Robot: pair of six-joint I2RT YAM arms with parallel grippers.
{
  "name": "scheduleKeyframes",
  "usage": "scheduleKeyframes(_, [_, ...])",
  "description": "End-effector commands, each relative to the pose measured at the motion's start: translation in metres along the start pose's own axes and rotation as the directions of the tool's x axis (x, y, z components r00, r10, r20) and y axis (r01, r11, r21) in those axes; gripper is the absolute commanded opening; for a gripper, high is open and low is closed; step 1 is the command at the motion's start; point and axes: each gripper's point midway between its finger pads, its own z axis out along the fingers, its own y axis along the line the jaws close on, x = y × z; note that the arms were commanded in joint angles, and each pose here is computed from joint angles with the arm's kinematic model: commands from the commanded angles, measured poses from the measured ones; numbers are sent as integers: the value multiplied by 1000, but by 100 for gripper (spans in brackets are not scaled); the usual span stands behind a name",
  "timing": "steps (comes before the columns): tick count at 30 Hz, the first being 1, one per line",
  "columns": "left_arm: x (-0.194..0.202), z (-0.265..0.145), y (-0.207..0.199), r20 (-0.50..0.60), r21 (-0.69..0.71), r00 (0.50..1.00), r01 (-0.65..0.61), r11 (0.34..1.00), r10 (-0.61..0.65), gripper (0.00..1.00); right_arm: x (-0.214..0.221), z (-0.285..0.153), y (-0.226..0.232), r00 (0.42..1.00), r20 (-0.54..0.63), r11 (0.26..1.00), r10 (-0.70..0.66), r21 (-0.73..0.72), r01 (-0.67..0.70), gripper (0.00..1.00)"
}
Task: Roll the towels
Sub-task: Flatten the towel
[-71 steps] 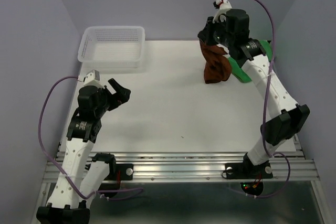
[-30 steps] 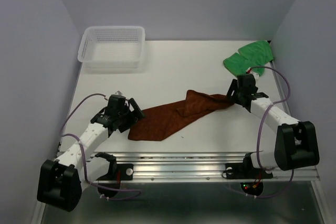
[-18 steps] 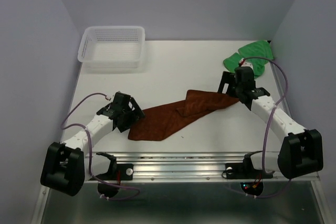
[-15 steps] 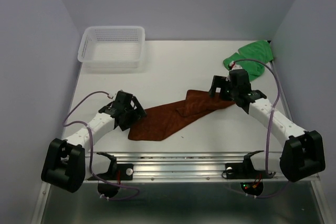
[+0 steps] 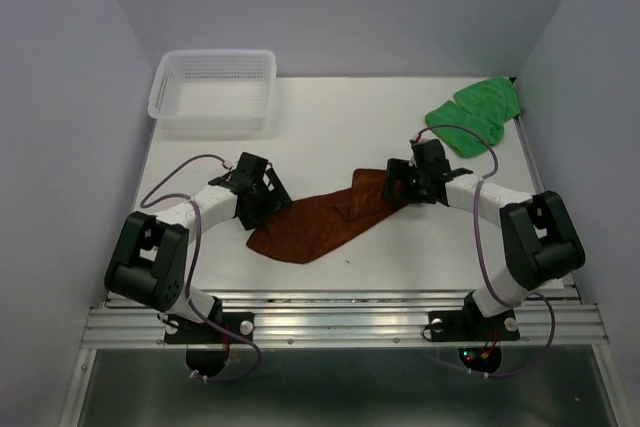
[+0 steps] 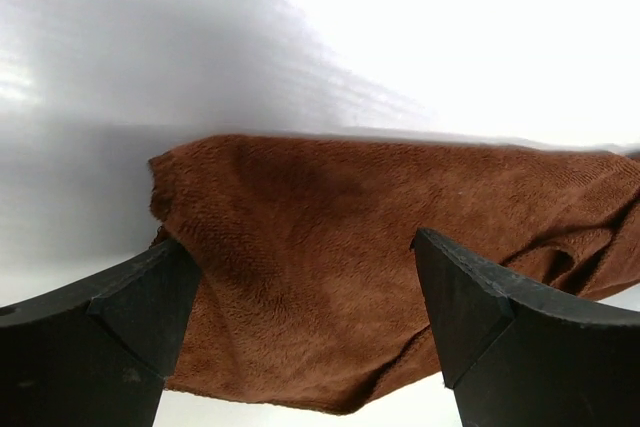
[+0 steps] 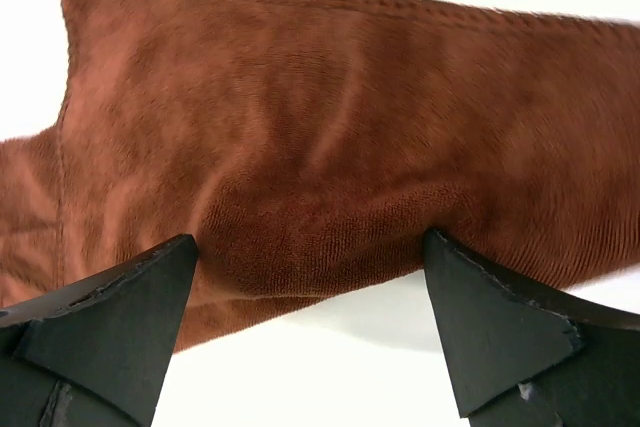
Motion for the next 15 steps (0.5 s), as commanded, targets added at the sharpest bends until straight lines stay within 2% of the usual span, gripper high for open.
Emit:
scheduleKeyframes(1, [-1, 22, 4, -17, -54, 999, -38, 998, 38, 98, -28, 23, -6, 998, 62, 998, 22, 49, -25, 100])
scheduleKeyframes(3, [-16, 27, 7, 19, -118, 999, -40, 992, 42, 98, -36, 27, -15, 996, 74, 997, 40, 68, -45, 100])
scheduleKeyframes(6, [-40, 23, -6, 57, -120, 996, -56, 991, 64, 98, -56, 29, -27, 993, 101, 994, 69, 73, -76, 100])
scheduleKeyframes(8, [-54, 15, -15, 90, -118, 994, -52, 992, 63, 99, -74, 22, -22, 990, 139, 997, 36, 67, -46, 100])
scheduleKeyframes(12, [-65, -12, -15, 160, -113, 986, -20, 993, 38, 99, -89, -6, -1, 984, 177, 1000, -2, -15, 5, 100])
scheduleKeyframes(15, [-61, -29, 2, 188, -150, 982, 18, 989, 10, 99, -89, -30, 9, 978, 206, 998, -16, -63, 30, 100])
